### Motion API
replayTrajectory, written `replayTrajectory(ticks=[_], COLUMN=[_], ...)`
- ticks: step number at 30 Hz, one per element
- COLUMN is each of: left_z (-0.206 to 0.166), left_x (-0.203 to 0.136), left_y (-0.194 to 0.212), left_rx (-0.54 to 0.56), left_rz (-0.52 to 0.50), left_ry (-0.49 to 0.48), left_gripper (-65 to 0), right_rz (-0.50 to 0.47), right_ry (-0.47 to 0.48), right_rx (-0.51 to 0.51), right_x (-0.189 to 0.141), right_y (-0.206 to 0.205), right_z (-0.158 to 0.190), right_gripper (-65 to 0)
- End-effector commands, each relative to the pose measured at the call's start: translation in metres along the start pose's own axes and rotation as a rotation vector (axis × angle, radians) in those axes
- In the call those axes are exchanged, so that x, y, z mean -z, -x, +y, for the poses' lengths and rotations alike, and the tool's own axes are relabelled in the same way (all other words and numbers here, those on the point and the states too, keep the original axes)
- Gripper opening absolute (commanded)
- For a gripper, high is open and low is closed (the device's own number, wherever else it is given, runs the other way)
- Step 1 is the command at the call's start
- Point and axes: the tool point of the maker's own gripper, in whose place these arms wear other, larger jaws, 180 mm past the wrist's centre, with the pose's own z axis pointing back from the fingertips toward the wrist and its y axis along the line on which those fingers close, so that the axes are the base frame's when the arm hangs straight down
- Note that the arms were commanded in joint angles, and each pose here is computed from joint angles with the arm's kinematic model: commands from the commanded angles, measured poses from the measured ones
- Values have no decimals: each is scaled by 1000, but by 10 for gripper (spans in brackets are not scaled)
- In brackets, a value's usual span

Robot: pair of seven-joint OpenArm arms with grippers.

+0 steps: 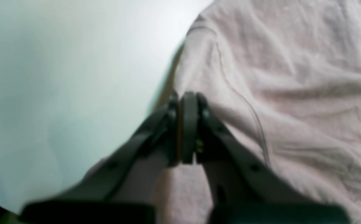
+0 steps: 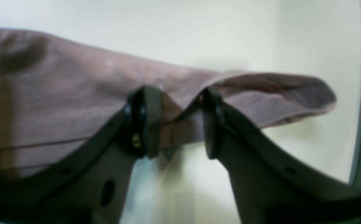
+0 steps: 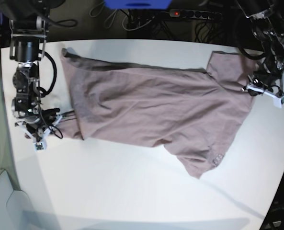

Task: Layout the t-shirt on the table in an organized manner, then fold the t-shirt properly
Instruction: 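Regrasp the shirt hem with the right gripper, then pull the shirt taut between both grippers and lay it flat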

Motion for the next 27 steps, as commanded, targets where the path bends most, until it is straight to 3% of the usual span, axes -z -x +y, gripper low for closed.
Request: replayTrajectory(ticks=[1, 5, 12, 20, 27], left_z=[-1, -1, -3, 3, 7], left_x=[-4, -4, -12, -15, -23], left_y=[-17, -16, -20, -12, -2], left_rx=[13, 13, 37, 46, 58], left_rz=[-49, -46, -65, -47, -36], left_ry=[3, 4, 2, -12, -23], left_gripper=[-649, -649, -649, -649, -649], right_rz=[-1, -37, -148, -373, -663], right_ry=[22, 29, 71, 116, 165], right_rx=[-18, -17, -16, -6, -72], right_x=[-2, -3, -13, -42, -114], right_y=[-7, -27, -91, -186, -257], right_z=[-12, -16, -39, -64, -62], right_gripper=[-508, -650, -650, -650, -650])
